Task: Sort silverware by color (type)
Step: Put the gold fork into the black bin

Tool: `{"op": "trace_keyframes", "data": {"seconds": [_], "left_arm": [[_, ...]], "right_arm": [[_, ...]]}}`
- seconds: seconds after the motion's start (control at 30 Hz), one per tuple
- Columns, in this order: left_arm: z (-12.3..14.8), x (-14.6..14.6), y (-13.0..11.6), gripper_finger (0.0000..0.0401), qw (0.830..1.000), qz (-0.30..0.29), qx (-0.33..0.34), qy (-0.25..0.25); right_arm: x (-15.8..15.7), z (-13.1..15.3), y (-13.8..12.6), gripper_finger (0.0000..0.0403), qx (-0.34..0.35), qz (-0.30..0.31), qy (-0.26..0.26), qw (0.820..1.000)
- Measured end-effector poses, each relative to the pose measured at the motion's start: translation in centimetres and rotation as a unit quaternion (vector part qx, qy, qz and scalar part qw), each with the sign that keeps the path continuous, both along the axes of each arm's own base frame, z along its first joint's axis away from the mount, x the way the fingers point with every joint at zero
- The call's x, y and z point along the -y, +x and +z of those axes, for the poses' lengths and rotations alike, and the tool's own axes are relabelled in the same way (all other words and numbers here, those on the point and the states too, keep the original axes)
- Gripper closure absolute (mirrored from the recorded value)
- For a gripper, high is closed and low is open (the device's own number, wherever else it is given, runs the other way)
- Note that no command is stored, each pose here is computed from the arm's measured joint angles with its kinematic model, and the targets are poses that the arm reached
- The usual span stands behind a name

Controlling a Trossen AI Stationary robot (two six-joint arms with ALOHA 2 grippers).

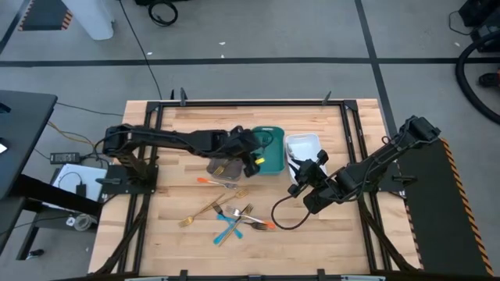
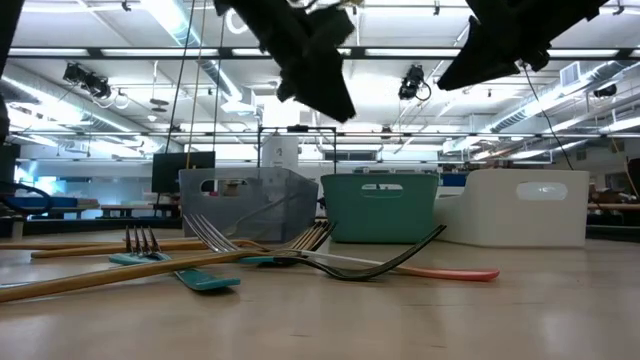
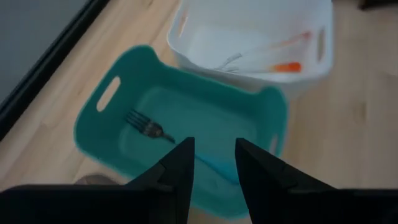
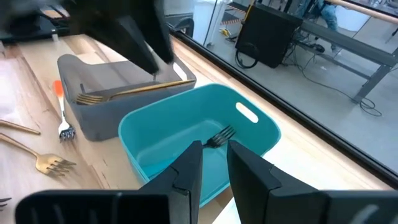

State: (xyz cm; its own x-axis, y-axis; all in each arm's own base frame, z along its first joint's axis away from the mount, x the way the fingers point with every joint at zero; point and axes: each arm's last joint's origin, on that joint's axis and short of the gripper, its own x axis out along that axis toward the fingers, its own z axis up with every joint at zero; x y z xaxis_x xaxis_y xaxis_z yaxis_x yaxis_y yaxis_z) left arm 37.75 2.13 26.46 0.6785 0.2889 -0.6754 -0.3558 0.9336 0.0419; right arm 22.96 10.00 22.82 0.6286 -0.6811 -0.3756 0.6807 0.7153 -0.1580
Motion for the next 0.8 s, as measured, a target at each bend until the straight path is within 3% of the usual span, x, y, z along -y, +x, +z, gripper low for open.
{"op": "trace_keyframes", "data": {"seconds": [0.17, 0.33, 0.8], "left_arm": [[1.1, 1.3, -1.0, 0.0276, 1.000, -0.018, -0.010, 0.002], [0.7, 2.8, -2.4, 0.0276, 0.997, -0.030, -0.073, -0.008], [-0.5, 10.2, -5.4, 0.0276, 0.974, -0.117, -0.192, -0.002]], "right_arm": [[0.0, 0.1, 0.0, 0.0320, 0.003, 0.000, -0.003, 1.000], [-0.1, 0.1, 0.1, 0.0320, 0.003, 0.002, -0.006, 1.000], [-0.2, 0.0, 0.4, 0.0320, 0.010, 0.000, -0.015, 1.000]]}}
